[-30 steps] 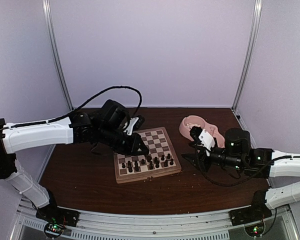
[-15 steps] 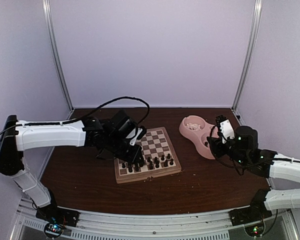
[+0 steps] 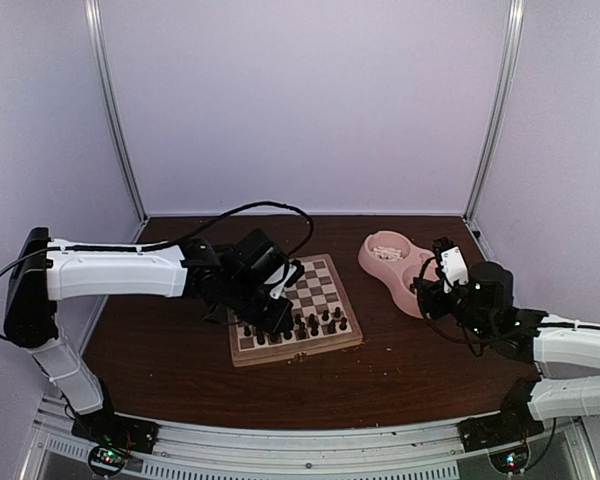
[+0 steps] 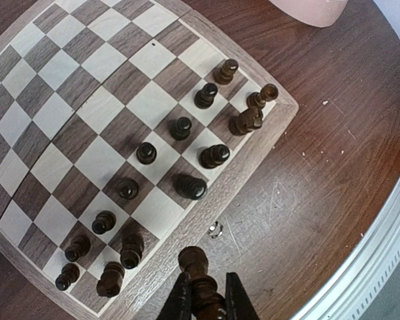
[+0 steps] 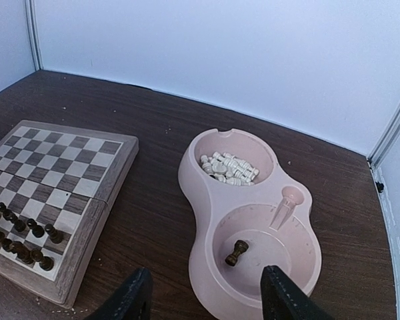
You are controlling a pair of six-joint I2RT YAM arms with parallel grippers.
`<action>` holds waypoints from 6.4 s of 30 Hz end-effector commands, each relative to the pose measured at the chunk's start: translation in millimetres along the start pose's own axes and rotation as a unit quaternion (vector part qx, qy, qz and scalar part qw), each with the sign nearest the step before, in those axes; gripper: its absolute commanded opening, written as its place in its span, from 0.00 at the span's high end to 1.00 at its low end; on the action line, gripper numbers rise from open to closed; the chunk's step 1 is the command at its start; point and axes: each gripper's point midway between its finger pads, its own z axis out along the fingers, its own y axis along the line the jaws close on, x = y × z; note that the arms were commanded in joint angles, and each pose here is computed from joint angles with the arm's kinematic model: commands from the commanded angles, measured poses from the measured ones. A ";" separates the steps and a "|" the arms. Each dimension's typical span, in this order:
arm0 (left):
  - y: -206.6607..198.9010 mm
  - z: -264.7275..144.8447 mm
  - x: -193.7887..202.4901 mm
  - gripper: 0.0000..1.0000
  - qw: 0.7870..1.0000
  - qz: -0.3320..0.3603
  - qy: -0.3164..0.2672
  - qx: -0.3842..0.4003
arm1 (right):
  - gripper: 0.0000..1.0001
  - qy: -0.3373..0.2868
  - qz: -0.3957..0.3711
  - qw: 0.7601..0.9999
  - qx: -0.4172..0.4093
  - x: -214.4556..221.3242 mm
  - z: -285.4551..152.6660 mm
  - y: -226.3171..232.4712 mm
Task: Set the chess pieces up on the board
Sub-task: Place the king at e8, then pick up the rook from the storage box.
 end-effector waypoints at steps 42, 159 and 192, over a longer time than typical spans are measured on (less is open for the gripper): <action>13.9 38.7 -14.7 1.00 0.997 0.033 0.007 -0.062 | 0.39 -0.028 0.013 1.000 0.002 -8.8 -5.6 -4.2; 63.1 -183.3 -24.2 0.15 0.943 -0.059 -0.315 -0.094 | 0.62 0.281 0.177 0.943 0.009 16.4 64.8 -31.9; 60.0 -171.1 -27.7 0.16 0.950 -0.036 -0.292 -0.106 | 0.69 0.377 0.250 0.886 0.105 112.3 125.4 -50.9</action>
